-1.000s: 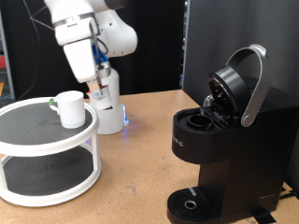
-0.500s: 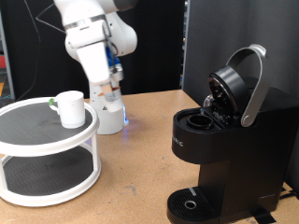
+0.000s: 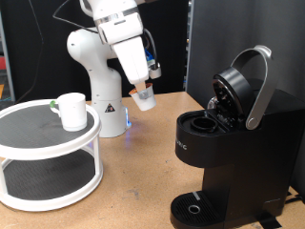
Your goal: Make a cup of coffee with the keurig machine
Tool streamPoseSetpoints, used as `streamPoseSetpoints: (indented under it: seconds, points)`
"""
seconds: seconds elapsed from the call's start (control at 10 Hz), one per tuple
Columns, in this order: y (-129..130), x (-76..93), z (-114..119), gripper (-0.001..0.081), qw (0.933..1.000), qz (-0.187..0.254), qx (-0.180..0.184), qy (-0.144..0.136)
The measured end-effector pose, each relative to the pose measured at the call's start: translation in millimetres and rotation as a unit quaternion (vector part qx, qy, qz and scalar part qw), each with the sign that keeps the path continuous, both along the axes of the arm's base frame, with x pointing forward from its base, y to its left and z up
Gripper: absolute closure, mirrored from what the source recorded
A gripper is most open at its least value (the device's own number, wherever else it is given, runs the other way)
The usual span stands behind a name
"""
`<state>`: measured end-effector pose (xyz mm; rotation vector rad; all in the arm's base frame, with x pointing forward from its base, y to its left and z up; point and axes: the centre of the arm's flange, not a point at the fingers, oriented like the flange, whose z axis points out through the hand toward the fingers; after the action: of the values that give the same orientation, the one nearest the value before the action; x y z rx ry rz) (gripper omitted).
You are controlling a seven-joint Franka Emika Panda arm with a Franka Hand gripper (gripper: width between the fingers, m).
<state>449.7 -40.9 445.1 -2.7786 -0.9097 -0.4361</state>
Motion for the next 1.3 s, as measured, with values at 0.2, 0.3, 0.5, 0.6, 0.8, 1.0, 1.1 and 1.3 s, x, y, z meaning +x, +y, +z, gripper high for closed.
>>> streamPoseSetpoints:
  seconds: [0.2,0.3,0.5,0.6,0.8,1.0,1.1,1.3]
  points:
    - [1,-2.6,-3,0.0370,0.9998,0.014,0.001,0.014]
    - [6,-2.7,-3,0.0370,0.9990,0.031,0.002,0.031]
    - [19,12.4,9,0.0370,0.9983,0.041,0.013,0.039]
    - [24,22.7,16,0.0370,0.9984,0.040,0.020,0.036]
    - [30,42.1,30,0.0370,0.9982,0.042,0.021,0.036]
    - [32,58.5,36,0.0370,0.9984,0.043,0.013,0.035]
    - [34,63.0,35,0.0370,0.9983,0.044,0.010,0.035]
    - [42,67.3,33,0.0370,0.9980,0.050,0.006,0.038]
